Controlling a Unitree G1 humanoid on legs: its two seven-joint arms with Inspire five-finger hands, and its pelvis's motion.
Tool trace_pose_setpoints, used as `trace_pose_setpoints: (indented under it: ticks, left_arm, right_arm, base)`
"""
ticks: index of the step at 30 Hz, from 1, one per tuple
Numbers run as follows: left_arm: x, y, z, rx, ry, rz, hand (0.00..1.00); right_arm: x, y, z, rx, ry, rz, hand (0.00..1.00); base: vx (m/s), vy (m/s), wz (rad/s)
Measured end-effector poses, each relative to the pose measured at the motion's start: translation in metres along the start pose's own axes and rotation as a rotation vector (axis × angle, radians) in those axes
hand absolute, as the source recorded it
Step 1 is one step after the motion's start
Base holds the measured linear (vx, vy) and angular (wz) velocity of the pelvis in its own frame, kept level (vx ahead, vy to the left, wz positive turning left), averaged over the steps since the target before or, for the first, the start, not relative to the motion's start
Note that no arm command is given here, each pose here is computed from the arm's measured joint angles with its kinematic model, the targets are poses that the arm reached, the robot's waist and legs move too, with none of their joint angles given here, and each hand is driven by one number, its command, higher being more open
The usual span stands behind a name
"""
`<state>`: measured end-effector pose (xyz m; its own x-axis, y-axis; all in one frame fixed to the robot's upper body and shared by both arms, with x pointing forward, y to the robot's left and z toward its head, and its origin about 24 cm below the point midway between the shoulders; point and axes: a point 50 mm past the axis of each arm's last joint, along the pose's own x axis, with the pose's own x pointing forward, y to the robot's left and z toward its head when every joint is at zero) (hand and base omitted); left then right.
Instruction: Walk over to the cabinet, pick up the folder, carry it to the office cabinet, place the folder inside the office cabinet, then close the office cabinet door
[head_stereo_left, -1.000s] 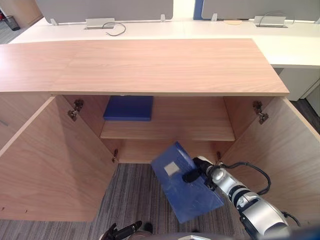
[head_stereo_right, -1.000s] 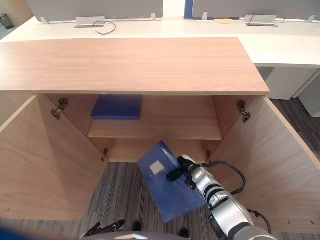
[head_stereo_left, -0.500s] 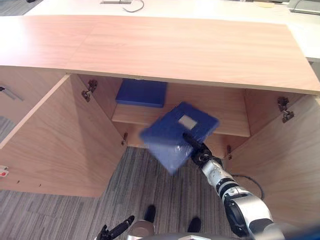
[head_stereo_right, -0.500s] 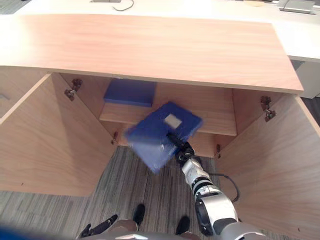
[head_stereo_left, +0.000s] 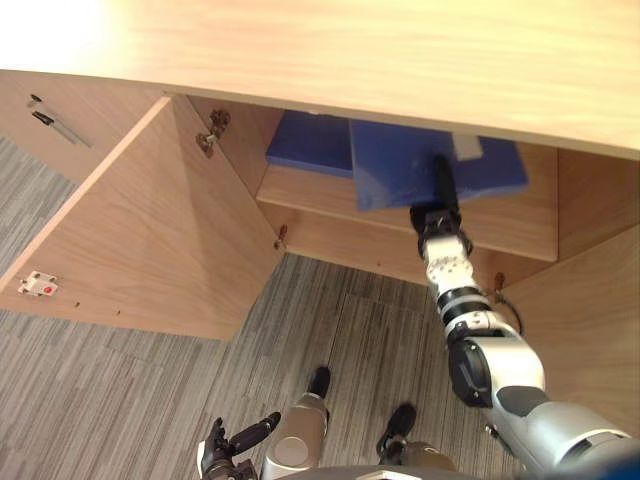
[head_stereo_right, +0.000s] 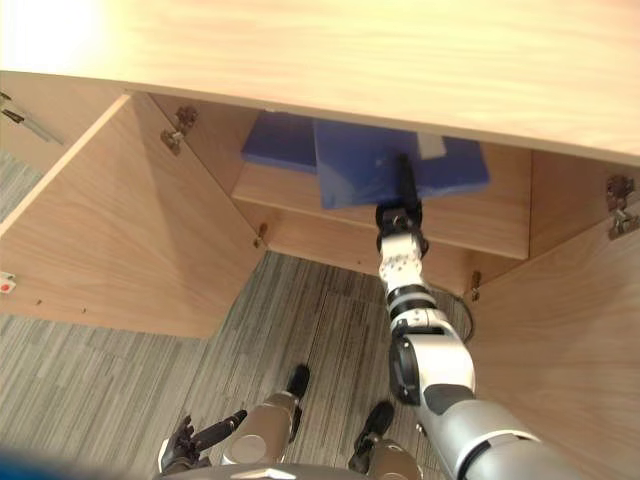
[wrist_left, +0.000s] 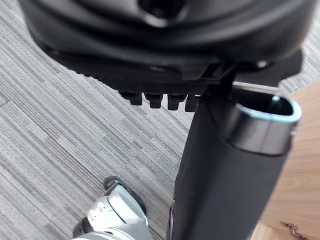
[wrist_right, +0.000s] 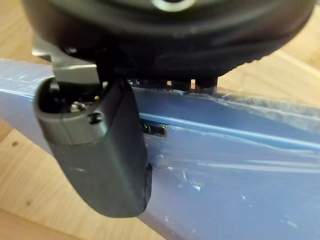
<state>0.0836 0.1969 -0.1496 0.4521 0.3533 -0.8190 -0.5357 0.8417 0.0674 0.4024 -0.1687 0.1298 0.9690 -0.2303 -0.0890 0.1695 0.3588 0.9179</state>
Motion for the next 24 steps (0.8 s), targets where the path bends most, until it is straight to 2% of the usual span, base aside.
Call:
trace_pose_setpoints:
  ticks: [7,12,18,22,23,24]
  left_arm:
    - [0.002,-0.001,-0.002,0.005,0.023,-0.031,1.0]
    - [0.004,-0.005,-0.001,0.002,0.039,-0.047,1.0]
    - [0.008,-0.012,0.011,0.027,0.007,-0.073,1.0]
    - [0.011,-0.02,0.025,-0.023,-0.025,-0.082,1.0]
    - [0.012,-0.021,0.027,-0.031,-0.033,-0.083,1.0]
    - [0.012,-0.023,0.032,-0.037,-0.05,-0.083,1.0]
  right_arm:
    - [0.008,0.089,0.059,0.004,-0.151,0.189,0.0]
    - [-0.001,0.132,0.083,0.063,-0.223,0.285,0.0]
    - [-0.006,0.144,0.106,0.252,-0.29,0.27,0.0]
    - [-0.007,0.15,0.109,0.302,-0.281,0.249,0.0]
    - [-0.008,0.153,0.109,0.316,-0.273,0.247,1.0]
    - [-0.009,0.16,0.107,0.338,-0.261,0.243,1.0]
  base:
    - [-0.09,0.026,-0.13]
    - [-0.13,-0.006,-0.21]
    - [-0.11,0.006,-0.09]
    - [-0.06,0.016,-0.04]
    - [-0.03,0.013,-0.01]
    - [0.0,0.0,0.0]
